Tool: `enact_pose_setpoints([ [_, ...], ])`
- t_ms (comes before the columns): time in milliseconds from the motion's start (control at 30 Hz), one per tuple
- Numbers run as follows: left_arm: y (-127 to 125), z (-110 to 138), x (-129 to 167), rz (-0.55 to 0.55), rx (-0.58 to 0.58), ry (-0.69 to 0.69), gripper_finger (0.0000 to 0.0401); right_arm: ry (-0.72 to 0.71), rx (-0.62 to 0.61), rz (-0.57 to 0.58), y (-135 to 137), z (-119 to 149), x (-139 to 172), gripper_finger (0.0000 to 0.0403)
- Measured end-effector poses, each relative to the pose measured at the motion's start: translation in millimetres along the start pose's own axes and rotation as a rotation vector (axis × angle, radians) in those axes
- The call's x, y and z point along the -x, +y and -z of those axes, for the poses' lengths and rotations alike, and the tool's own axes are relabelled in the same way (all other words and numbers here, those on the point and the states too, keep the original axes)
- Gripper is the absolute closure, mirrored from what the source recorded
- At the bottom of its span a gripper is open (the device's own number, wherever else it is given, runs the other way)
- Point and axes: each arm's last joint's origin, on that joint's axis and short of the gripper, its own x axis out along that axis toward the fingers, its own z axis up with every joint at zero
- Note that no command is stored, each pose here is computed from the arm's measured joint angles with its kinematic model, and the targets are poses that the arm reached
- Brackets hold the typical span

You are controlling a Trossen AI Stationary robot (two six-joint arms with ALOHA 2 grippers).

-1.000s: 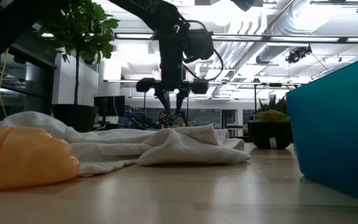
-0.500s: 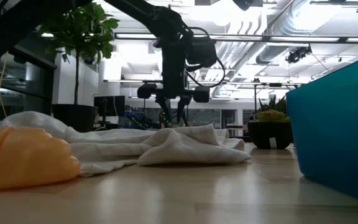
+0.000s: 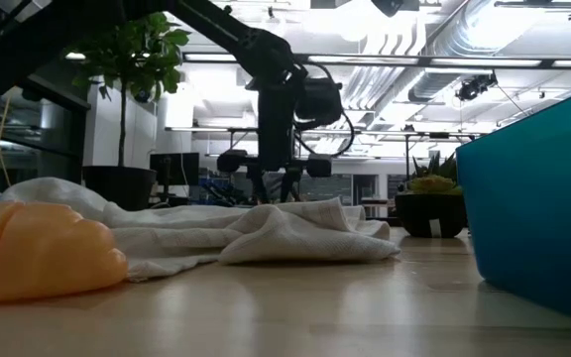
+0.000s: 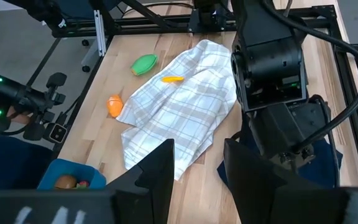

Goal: Pick and placing Produce into tupperware
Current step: Put the cherry into the bin

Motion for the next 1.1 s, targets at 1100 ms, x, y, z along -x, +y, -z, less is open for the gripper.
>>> enact_pose_setpoints([
  [1100,4,-13,-4,-0.009,-0.04,-0.058,0.0216,-0.002,0.001,-0.002,1,0,1,0.0274],
])
